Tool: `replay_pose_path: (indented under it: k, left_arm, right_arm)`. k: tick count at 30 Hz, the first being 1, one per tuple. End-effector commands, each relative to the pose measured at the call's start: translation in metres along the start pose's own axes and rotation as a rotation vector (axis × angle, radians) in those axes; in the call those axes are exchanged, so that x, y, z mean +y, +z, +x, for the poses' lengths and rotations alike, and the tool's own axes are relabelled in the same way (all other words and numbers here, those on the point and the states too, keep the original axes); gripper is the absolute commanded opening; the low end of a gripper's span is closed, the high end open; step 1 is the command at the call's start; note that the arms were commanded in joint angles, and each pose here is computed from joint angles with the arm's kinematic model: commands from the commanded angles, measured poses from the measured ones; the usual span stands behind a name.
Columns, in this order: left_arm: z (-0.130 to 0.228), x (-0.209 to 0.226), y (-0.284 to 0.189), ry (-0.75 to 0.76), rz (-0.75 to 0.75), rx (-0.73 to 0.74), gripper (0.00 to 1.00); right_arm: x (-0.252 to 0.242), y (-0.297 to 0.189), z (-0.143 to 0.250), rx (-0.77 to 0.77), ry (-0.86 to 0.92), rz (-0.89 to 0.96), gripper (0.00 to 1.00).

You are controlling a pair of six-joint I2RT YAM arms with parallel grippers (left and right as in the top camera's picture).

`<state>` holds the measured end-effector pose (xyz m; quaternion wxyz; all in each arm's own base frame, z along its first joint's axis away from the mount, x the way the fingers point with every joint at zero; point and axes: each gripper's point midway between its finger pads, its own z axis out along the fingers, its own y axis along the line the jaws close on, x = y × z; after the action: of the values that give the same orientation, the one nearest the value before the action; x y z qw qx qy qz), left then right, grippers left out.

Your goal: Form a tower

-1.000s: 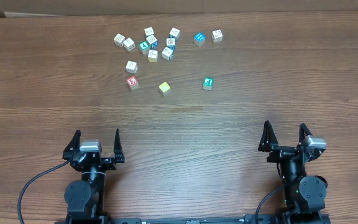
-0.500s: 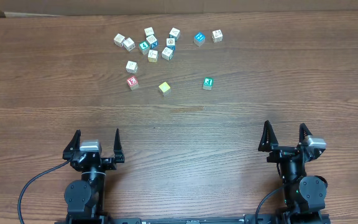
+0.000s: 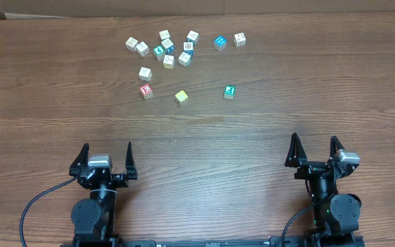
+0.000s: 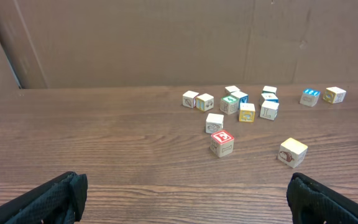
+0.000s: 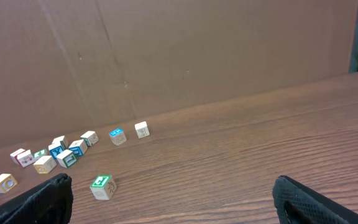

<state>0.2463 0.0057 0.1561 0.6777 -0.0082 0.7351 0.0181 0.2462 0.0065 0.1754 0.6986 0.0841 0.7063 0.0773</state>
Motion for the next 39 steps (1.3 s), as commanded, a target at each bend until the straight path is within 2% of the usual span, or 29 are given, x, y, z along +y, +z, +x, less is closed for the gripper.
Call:
replay_pose_path:
  k: [1, 28, 32, 39]
  left_arm:
    - [-0.001, 0.002, 0.0, 0.026, -0.009, -0.007, 1.0]
    - [-0.001, 0.002, 0.0, 0.026, -0.009, -0.007, 1.0]
    - [-0.018, 0.007, -0.001, 0.066, -0.043, -0.077, 1.0]
    - [-0.012, 0.009, -0.001, 0.074, -0.052, -0.053, 0.99]
  right_arm:
    - [0.001, 0.0, 0.002, -0.003, -0.005, -0.006, 1.0]
    - [0.001, 0.0, 0.002, -0.003, -0.005, -0.006, 1.0]
    - [0.001, 0.0, 0.002, -0.003, -0.005, -0.006, 1.0]
    - [0.001, 0.0, 0.002, -0.003, -0.005, -0.006, 1.0]
